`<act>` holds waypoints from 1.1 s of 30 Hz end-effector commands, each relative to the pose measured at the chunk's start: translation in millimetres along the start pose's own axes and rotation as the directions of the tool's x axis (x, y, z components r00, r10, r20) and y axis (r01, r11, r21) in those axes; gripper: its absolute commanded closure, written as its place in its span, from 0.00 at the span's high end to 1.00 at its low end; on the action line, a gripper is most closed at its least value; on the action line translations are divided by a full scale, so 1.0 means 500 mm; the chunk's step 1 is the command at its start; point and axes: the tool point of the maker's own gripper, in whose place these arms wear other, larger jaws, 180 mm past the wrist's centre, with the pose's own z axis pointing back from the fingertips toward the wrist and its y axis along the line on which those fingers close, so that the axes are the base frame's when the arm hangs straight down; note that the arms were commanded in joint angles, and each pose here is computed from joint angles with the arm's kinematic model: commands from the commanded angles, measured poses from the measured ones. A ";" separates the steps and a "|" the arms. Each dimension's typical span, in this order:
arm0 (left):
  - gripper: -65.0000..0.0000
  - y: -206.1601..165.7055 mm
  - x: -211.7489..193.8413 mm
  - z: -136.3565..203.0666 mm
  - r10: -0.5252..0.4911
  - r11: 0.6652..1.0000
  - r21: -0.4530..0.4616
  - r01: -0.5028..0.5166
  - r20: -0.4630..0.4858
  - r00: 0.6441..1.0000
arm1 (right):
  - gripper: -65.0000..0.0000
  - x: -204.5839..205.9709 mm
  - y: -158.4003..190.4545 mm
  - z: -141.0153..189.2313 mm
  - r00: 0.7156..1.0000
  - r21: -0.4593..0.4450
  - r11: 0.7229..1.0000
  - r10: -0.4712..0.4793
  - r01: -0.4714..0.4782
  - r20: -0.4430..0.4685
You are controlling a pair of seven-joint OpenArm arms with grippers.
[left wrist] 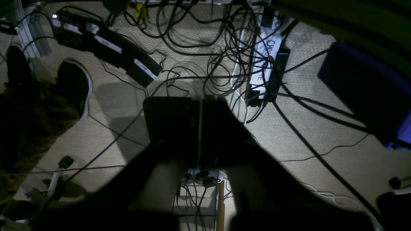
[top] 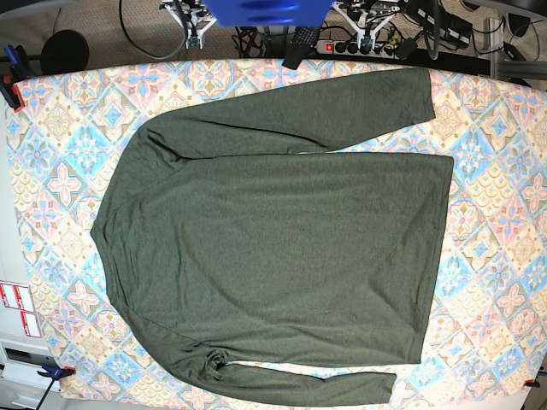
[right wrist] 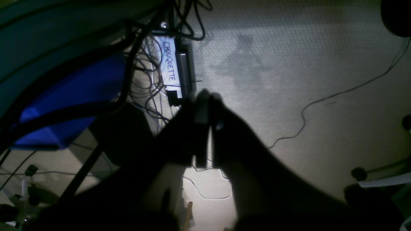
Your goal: Fold the T-shirt properly
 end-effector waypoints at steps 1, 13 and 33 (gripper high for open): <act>0.00 0.003 -0.008 0.001 0.001 1.000 0.005 -0.001 -0.001 1.000 | 0.00 -0.009 -0.005 0.002 1.000 -0.002 1.000 -0.004 0.004 -0.002; 0.00 0.002 -0.020 0.006 0.000 1.000 0.006 0.000 0.005 1.000 | 0.00 -0.009 -0.005 0.002 1.000 -0.002 1.000 -0.004 0.004 -0.002; 0.00 0.065 -0.115 0.070 -0.037 0.998 0.047 0.034 0.061 0.997 | 0.00 -0.145 -0.072 0.050 1.000 -0.052 0.998 0.016 -0.017 -0.016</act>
